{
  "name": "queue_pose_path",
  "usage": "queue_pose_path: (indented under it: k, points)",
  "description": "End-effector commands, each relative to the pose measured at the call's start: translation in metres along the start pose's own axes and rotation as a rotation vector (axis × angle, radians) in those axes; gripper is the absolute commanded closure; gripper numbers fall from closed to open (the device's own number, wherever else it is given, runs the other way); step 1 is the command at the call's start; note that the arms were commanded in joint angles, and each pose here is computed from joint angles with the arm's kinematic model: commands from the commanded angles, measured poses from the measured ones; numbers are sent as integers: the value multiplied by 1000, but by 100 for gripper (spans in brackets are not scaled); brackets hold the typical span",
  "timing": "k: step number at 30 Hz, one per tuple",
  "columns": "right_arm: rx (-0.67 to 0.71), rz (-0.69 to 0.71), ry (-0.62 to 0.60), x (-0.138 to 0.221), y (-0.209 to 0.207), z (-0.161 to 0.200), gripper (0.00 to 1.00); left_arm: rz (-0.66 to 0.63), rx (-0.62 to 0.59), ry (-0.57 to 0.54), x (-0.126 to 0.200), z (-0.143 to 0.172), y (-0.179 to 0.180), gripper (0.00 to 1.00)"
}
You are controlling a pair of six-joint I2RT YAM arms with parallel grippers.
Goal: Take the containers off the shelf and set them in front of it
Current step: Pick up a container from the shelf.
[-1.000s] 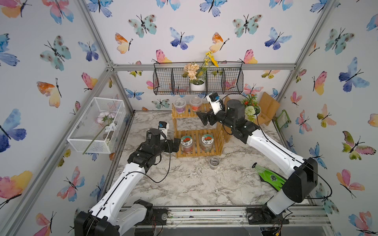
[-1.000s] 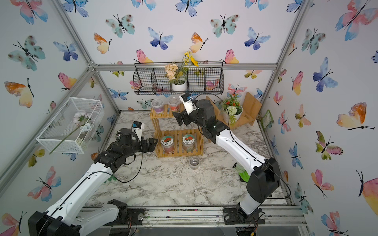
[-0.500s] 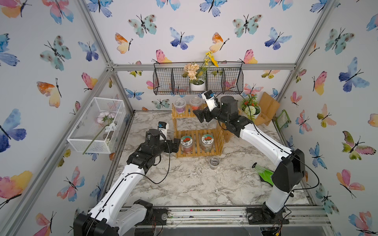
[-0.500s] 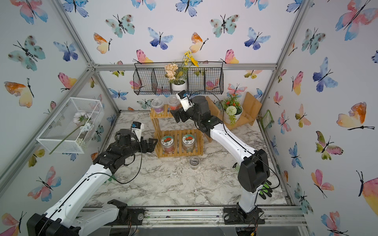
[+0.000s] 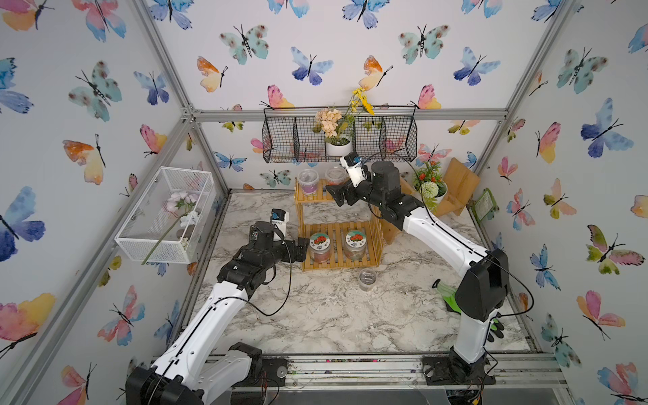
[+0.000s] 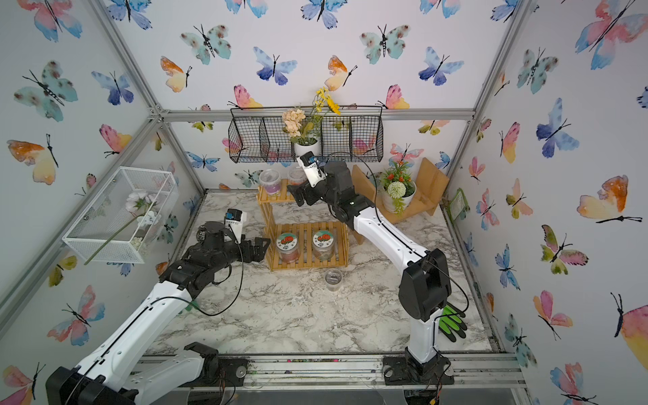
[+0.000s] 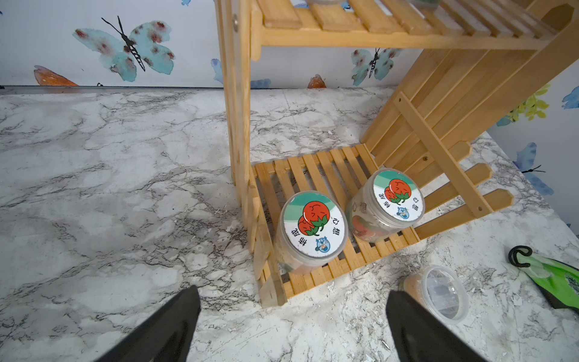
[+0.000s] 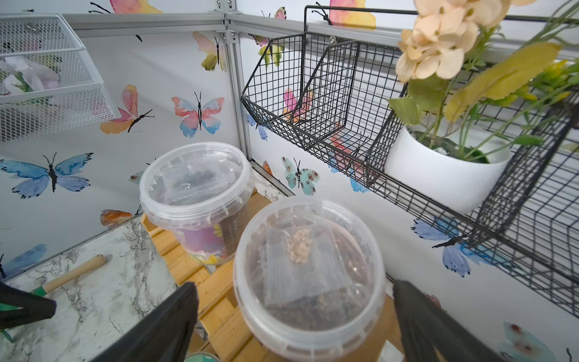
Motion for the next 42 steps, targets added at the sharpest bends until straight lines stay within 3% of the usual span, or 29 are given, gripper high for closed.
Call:
queue_pose_path:
  k: [1, 19, 42]
  points:
    - [6, -13, -31, -5, -1, -9, 1, 13, -12, -7, 0, 0, 0, 1]
    - [1, -13, -46, -24, -5, -8, 2, 5, -21, -4, -2, -2, 4, 1]
    - [-1, -20, -56, -19, -3, -10, 29, 3, -16, -10, 0, -3, 6, 1]
Point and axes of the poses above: each gripper's point midway between its finger pads, its own x axis back along the fingers, its own y axis along the line the jaws close on, z = x × y, the point moved 7 cm from there along x, back along the fingers, and after that the axes turned 2 degrees about -x, right-handed, at the moved point
